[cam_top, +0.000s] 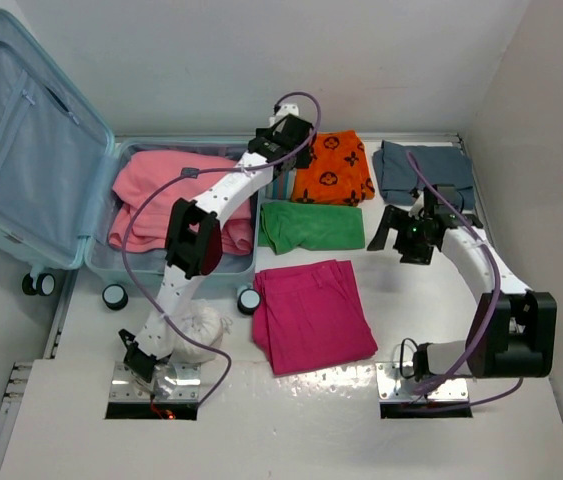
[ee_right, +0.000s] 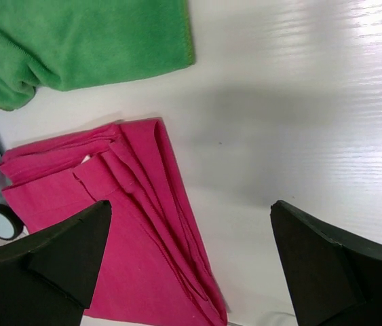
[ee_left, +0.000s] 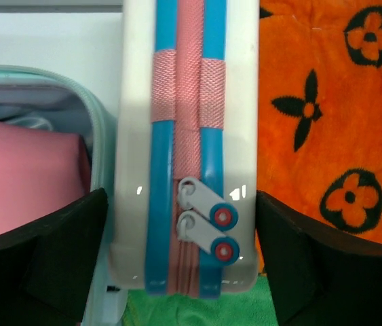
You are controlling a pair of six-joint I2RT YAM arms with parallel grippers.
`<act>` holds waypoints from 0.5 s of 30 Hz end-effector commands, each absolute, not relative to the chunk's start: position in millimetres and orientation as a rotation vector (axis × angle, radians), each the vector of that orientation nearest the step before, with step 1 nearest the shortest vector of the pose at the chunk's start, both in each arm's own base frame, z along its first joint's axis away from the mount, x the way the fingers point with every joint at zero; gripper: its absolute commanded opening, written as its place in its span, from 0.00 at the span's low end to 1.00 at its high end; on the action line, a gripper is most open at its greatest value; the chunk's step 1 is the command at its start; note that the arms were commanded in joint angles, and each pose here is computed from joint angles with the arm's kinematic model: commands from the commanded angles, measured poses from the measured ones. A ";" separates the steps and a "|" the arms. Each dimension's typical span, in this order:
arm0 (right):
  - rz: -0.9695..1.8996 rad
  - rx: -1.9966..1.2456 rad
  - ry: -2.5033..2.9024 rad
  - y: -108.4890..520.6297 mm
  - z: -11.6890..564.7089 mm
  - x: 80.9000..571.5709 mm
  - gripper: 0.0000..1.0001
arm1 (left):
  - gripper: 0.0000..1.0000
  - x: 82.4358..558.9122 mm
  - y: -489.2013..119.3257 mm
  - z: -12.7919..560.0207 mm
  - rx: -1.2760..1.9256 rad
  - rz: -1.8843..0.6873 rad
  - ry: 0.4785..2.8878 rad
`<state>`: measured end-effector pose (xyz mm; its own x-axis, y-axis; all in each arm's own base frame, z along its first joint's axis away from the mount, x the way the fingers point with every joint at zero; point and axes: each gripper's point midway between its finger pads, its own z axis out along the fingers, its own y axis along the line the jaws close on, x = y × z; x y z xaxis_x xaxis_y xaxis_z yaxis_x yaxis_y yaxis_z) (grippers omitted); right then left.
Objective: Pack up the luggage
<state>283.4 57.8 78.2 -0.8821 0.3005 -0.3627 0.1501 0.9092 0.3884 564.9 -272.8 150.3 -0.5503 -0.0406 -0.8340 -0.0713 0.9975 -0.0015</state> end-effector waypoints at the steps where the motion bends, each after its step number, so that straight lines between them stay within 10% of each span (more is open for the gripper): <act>1: 0.507 0.334 2.577 53.2 93.8 303.5 0.98 | 0.86 579.3 -278.3 148.4 -0.072 -0.021 2.132; 15: 0.508 0.382 2.586 42.0 88.9 303.4 0.95 | 0.76 575.3 -297.1 83.0 -0.004 0.058 2.183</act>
<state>288.1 44.1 76.9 -0.8697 0.3484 -0.3496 0.1974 0.8948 0.4005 572.7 -287.8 135.5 -0.5343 0.0062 -0.8453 -0.0308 0.9992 0.0268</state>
